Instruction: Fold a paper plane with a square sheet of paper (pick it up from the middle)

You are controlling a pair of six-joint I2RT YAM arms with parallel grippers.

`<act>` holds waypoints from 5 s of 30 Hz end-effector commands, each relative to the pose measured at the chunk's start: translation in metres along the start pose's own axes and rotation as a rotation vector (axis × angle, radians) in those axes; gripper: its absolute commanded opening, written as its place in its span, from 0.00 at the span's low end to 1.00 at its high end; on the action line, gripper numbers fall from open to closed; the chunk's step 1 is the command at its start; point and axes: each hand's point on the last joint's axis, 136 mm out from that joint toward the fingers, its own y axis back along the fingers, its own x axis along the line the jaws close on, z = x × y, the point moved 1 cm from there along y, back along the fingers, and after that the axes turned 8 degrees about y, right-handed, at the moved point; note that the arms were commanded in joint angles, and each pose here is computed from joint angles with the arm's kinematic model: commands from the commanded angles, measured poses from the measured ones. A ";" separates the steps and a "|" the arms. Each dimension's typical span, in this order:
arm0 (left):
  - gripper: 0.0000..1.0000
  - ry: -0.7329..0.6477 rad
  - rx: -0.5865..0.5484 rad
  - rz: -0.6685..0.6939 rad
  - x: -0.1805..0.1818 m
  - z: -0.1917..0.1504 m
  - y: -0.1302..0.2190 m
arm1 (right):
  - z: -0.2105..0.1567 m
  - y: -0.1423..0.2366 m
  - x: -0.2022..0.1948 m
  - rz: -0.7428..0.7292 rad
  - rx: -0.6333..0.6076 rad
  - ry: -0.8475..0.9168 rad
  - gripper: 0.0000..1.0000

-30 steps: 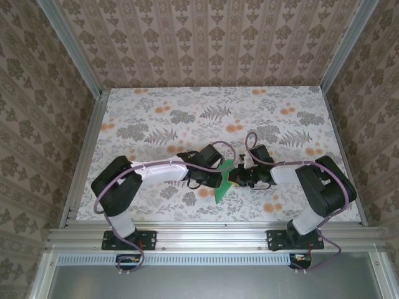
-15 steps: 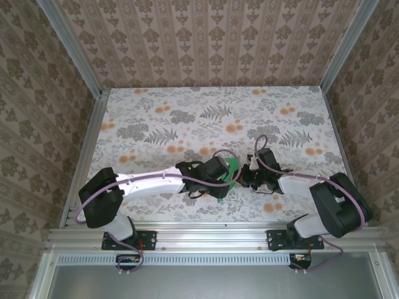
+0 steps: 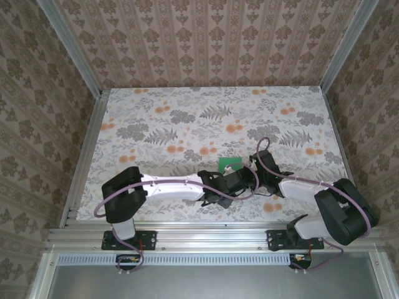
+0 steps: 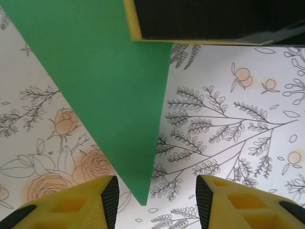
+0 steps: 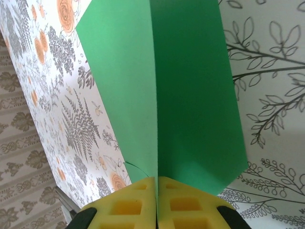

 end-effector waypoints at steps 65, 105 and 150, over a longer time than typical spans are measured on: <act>0.31 0.498 -0.162 -0.181 0.118 -0.001 0.046 | -0.078 -0.037 -0.001 -0.082 0.247 0.211 0.07; 0.18 0.337 -0.055 -0.377 0.050 0.054 0.039 | -0.005 0.039 -0.014 -0.135 0.054 0.168 0.37; 0.02 0.280 0.152 -0.199 0.056 0.043 -0.052 | 0.009 -0.006 0.000 0.039 0.142 0.092 0.44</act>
